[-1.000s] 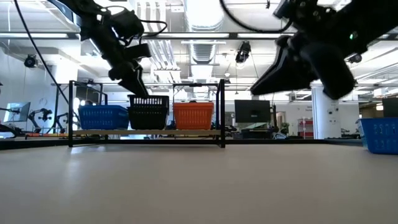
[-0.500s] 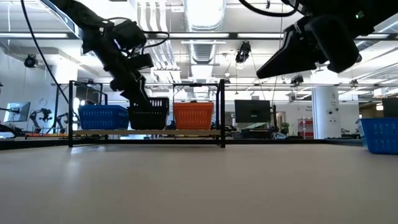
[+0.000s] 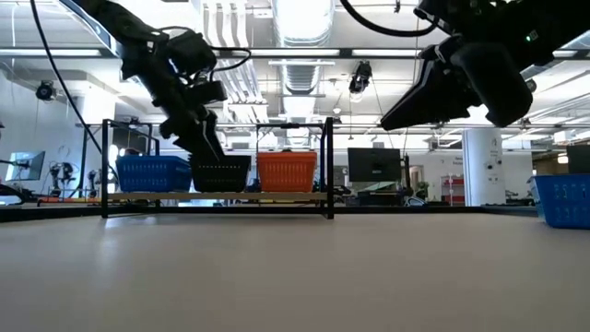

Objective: Stack baskets on shelf by color
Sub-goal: Stack the black basket on top of the other black baskets on the shelf, then adjust the stacked basket on the shelf

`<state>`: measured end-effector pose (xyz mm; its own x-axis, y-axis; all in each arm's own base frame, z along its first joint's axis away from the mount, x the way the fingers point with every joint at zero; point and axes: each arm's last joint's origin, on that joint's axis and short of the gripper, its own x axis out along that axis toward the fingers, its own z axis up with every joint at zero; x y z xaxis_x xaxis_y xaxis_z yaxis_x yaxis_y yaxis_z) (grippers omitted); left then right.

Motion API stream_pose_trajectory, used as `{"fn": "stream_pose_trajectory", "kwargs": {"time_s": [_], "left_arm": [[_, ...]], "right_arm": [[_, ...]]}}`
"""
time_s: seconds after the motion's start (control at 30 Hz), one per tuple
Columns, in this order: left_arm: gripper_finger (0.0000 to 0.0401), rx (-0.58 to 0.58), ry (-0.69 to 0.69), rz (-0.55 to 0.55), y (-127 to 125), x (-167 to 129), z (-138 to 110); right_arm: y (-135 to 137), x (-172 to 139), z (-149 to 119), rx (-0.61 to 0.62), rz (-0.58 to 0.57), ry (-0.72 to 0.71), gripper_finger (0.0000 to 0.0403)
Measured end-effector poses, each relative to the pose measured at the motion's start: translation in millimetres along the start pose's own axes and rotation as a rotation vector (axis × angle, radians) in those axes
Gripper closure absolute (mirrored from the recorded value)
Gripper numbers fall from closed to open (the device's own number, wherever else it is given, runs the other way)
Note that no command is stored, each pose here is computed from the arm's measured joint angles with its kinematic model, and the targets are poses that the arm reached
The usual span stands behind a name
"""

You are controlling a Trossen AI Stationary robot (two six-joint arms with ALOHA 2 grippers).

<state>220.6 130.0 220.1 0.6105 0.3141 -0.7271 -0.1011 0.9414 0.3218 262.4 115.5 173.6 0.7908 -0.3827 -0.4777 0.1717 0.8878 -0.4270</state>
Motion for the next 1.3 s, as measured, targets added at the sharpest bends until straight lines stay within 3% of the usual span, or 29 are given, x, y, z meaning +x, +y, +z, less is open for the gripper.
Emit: {"fn": "stream_pose_trajectory", "kwargs": {"time_s": [0.17, 0.53, 0.7, 0.93, 1.13, 1.3], "left_arm": [[0.0147, 0.048, 0.007, -0.003, -0.5, 1.9, -0.4], [0.032, 0.133, 0.031, 0.009, -0.3, -2.4, -1.7], [0.0363, 0.141, 0.059, 0.058, 1.3, -4.1, -1.9], [0.035, 0.155, 0.077, 0.073, 1.7, -4.1, -2.8], [0.0291, 0.103, 0.066, 0.064, 1.7, -5.3, -1.7], [0.0247, 0.063, -0.005, -0.01, 1.0, -9.0, 3.4]], "right_arm": [[0.2, 0.2, -0.2, 0.0, 0.0, 0.001, 0.0371], [0.2, 0.2, -0.2, 0.001, 0.0, 0.001, 0.0371], [0.2, 0.2, -0.2, 0.001, 0.0, 0.001, 0.0371], [0.2, 0.2, -0.2, 0.002, 0.0, 0.001, 0.0371], [0.2, 0.2, 0.1, 0.002, 0.0, 0.0, 0.0371], [0.1, 0.2, 0.2, 0.003, 0.0, 0.0, 0.0371]]}}
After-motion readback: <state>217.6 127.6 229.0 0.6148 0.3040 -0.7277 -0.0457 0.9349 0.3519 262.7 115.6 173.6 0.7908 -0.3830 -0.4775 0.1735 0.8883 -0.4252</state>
